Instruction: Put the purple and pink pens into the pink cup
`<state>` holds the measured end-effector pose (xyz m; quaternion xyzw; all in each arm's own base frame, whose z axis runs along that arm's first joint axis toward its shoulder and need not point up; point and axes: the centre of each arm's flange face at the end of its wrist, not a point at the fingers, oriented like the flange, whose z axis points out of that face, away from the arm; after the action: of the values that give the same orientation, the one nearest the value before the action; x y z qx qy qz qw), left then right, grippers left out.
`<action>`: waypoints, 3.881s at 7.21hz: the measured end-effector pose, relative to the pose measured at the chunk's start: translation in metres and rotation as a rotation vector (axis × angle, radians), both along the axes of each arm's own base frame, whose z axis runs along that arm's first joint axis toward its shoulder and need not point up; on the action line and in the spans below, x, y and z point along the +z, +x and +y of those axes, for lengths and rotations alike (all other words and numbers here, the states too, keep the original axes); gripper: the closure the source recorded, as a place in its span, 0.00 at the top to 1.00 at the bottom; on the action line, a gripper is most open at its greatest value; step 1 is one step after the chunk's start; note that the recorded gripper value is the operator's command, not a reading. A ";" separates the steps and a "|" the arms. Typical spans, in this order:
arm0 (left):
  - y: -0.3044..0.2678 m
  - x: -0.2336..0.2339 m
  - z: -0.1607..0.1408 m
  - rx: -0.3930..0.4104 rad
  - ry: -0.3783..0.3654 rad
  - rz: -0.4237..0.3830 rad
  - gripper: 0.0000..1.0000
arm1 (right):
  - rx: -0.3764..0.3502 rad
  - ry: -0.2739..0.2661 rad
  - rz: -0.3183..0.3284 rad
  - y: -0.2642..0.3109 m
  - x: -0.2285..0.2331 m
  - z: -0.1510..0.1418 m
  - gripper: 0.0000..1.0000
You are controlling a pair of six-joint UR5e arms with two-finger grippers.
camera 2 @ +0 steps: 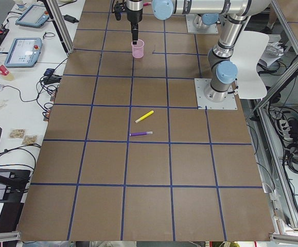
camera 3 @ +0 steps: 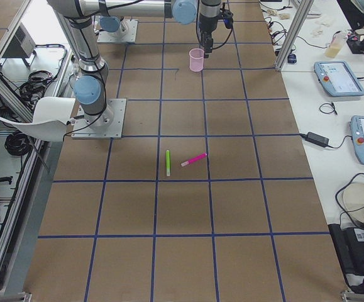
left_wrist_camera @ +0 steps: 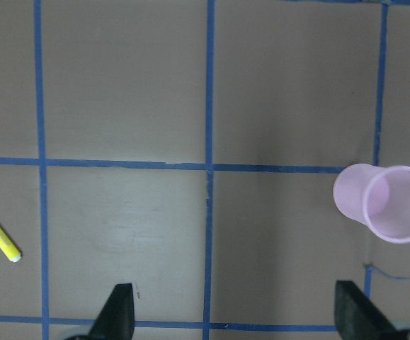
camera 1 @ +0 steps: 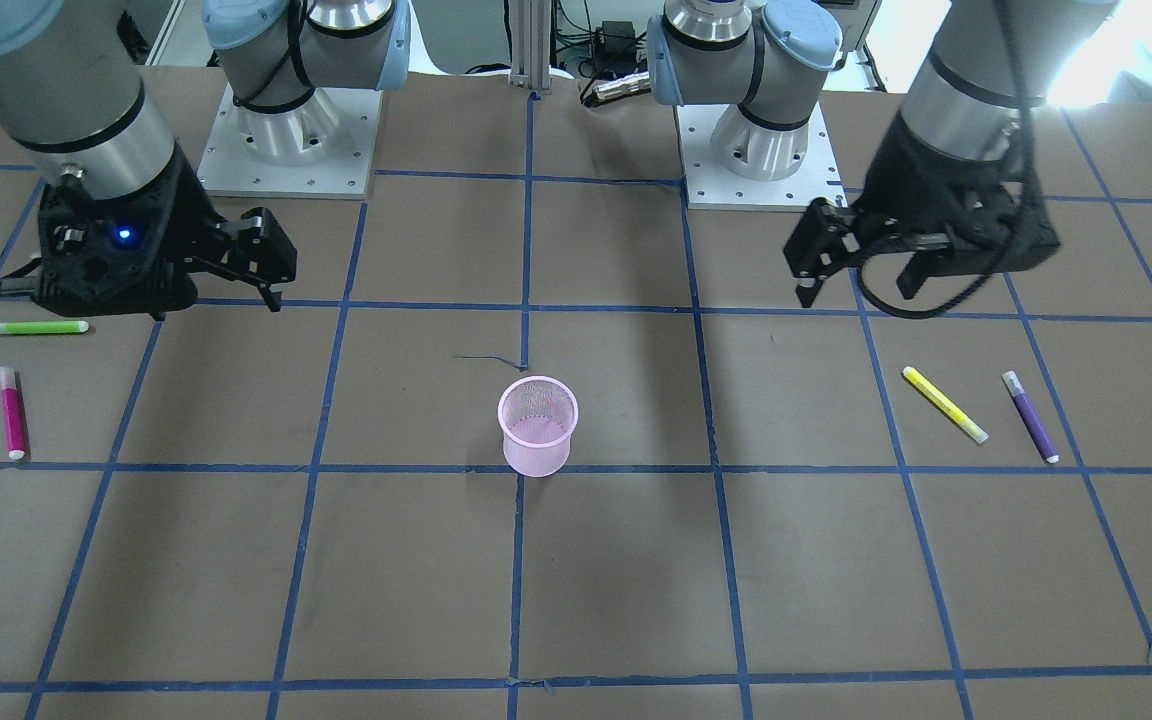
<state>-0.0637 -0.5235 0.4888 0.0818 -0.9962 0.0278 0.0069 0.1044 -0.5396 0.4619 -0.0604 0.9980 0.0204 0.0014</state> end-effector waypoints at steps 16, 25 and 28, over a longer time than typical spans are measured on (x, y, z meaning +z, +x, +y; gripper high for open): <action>0.365 -0.305 -0.008 -0.056 0.082 0.037 0.81 | 0.450 -0.072 0.019 -0.323 -0.284 0.017 0.63; 0.367 -0.303 -0.015 -0.065 0.055 0.008 0.00 | 0.433 -0.085 0.046 -0.323 -0.270 0.005 0.00; 0.339 -0.249 -0.027 -0.107 0.007 -0.039 0.00 | 0.485 -0.247 0.026 -0.242 -0.194 -0.005 0.00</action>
<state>0.2749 -0.5500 0.2402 0.0279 -0.9992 0.0257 -0.0115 -0.1372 -0.5448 0.2678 -0.2972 0.9491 -0.1011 -0.0239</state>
